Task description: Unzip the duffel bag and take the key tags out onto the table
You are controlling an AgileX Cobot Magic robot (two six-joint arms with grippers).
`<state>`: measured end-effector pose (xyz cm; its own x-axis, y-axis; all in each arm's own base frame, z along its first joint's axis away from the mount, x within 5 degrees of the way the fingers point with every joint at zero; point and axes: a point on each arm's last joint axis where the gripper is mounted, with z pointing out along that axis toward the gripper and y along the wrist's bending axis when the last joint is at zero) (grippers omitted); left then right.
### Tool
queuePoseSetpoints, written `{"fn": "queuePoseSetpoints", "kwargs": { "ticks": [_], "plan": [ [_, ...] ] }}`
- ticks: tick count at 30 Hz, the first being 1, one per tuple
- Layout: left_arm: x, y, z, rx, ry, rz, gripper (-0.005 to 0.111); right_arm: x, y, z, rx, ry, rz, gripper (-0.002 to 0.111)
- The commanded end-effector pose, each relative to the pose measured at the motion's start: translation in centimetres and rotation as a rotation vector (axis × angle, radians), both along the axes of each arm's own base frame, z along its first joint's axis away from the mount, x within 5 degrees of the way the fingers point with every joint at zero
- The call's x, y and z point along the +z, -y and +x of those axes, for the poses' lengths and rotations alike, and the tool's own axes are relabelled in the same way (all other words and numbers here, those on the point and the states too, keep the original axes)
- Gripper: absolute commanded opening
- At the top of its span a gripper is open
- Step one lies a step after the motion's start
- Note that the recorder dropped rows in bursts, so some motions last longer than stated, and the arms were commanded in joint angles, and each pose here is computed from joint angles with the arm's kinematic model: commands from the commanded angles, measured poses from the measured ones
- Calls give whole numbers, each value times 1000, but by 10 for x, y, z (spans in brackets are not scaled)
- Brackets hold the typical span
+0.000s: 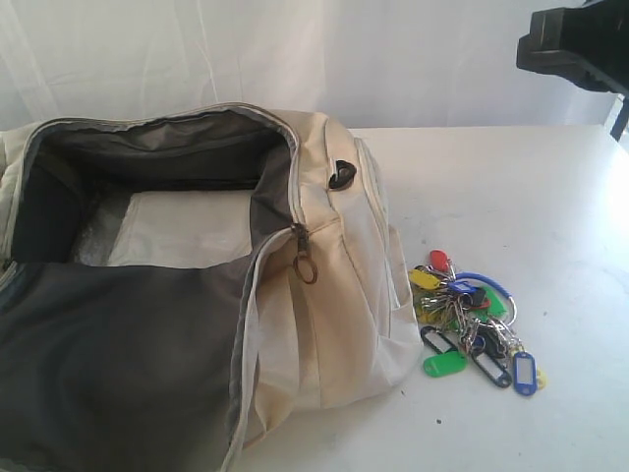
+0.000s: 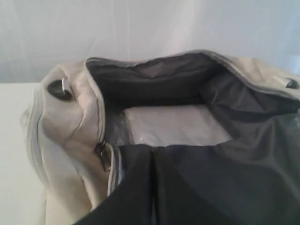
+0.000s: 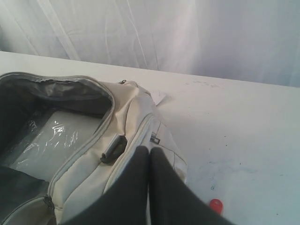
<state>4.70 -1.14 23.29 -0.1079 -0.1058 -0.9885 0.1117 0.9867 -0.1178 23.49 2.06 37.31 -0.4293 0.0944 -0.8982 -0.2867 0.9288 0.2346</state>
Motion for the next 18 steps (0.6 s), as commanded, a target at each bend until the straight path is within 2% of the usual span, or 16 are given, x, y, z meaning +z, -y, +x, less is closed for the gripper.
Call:
{"fn": "queuePoseSetpoints", "kwargs": {
  "ticks": [1, 5, 7, 9, 12, 18],
  "plan": [
    [-28, -4, 5, 40, -76, 19, 0, 3, 1, -1, -5, 17, -9, 0],
    [-55, -6, 7, 57, -159, 53, 0, 3, 1, -1, -5, 17, -9, 0],
    [-58, -8, 7, 78, -167, 29, 0, 3, 1, -1, -5, 17, -9, 0],
    [-67, -8, 5, 79, -266, 20, 0, 3, 1, -1, -5, 17, -9, 0],
    [-66, -8, 5, 77, -261, 28, 0, 3, 1, -1, -5, 17, -9, 0],
    [-66, -8, 5, 57, -253, 116, 0, 3, 1, -1, -5, 17, -9, 0]
  ]
}}
